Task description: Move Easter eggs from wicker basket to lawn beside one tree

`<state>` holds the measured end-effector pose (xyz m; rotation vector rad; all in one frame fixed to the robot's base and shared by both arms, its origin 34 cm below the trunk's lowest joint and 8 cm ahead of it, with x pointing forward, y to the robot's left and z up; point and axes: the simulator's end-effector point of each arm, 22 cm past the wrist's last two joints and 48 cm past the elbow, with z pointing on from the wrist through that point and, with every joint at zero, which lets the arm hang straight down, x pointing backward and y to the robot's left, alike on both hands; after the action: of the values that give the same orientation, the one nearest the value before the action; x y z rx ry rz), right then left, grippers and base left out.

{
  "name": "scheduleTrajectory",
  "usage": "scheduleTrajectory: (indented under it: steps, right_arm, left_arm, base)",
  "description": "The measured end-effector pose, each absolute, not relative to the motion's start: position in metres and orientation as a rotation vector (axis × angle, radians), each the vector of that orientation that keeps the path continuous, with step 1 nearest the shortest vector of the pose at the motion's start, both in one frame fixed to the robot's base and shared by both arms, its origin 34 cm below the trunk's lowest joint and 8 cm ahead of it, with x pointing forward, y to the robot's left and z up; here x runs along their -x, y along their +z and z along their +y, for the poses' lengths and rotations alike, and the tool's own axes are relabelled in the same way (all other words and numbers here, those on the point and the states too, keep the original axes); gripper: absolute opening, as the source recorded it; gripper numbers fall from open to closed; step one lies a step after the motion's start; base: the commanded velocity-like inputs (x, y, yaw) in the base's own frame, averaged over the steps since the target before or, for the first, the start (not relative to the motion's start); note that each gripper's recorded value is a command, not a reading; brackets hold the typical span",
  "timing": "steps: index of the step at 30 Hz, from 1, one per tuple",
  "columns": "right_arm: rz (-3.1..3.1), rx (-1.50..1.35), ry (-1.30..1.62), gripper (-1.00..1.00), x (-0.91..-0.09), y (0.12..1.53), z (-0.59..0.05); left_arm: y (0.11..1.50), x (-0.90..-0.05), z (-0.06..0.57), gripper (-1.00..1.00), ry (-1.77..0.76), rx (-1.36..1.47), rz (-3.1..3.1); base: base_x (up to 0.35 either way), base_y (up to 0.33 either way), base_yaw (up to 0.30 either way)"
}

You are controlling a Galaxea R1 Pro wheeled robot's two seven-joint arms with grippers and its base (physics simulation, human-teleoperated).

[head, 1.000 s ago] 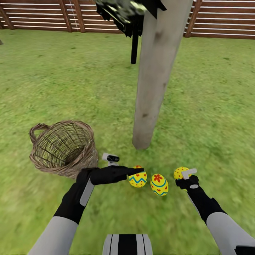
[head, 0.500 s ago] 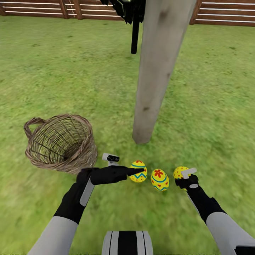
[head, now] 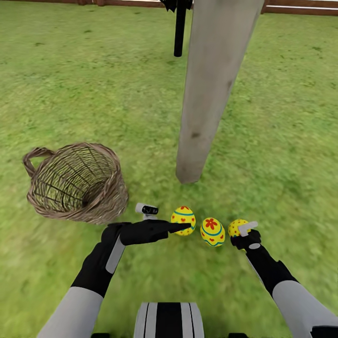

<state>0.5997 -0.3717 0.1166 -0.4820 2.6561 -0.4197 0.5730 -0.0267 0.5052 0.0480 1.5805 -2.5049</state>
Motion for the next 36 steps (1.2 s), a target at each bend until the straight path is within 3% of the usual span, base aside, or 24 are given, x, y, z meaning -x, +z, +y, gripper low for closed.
scheduleTrajectory:
  steps: [12,13,36]
  right_arm:
    - [2.633,0.487,-0.42,-1.0,-0.609,0.116,-0.371]
    - [2.632,0.487,-0.421,1.0,-0.609,0.116,-0.371]
    - [2.608,0.457,-0.409,1.0,-0.618,0.146,-0.372]
  left_arm:
    - [0.494,-0.573,-0.027,1.0,-2.515,-0.018,1.589]
    - [0.494,-0.573,-0.027,1.0,-2.514,-0.019,1.589]
    - [0.527,-0.575,-0.027,1.0,-2.469,-0.084,1.59]
  base:
    - [0.0,0.0,0.0]
    - [0.0,0.0,0.0]
    - [-0.016,0.0,0.0]
